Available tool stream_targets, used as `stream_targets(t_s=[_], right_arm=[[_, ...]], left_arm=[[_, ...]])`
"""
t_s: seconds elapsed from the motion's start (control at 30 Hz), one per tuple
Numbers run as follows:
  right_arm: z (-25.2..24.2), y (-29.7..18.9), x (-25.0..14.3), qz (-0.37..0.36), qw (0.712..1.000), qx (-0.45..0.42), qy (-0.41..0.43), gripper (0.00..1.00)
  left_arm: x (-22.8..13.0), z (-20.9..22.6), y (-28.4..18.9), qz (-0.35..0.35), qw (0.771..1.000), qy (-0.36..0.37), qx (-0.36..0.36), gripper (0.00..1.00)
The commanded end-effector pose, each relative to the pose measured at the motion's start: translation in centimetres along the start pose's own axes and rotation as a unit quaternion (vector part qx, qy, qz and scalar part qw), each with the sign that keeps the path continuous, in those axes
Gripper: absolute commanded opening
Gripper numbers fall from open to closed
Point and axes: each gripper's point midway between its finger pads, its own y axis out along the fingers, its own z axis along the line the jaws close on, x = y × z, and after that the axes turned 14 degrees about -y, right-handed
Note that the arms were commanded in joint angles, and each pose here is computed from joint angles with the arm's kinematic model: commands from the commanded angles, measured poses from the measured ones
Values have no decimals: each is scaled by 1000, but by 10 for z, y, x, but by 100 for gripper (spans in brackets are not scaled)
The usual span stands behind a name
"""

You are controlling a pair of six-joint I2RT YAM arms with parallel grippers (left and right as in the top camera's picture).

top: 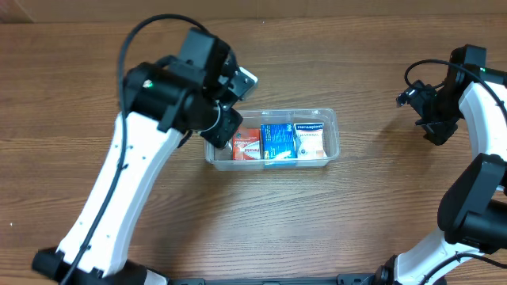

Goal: Pack container
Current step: 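Place the orange tube into the container beside the syrup bottle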

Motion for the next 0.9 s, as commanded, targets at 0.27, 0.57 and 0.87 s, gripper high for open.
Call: stream_targets(t_s=[0.27, 0.57, 0.87], right_arm=[[2, -1, 1, -3, 1000, 4, 0, 100], [2, -1, 1, -3, 1000, 4, 0, 100], [2, -1, 1, -3, 1000, 4, 0, 100]], left_arm=[[-10, 30, 80, 133, 990, -5, 55, 26], [-13, 48, 110, 169, 983, -41, 57, 26], [-14, 54, 144, 195, 978, -47, 56, 27]])
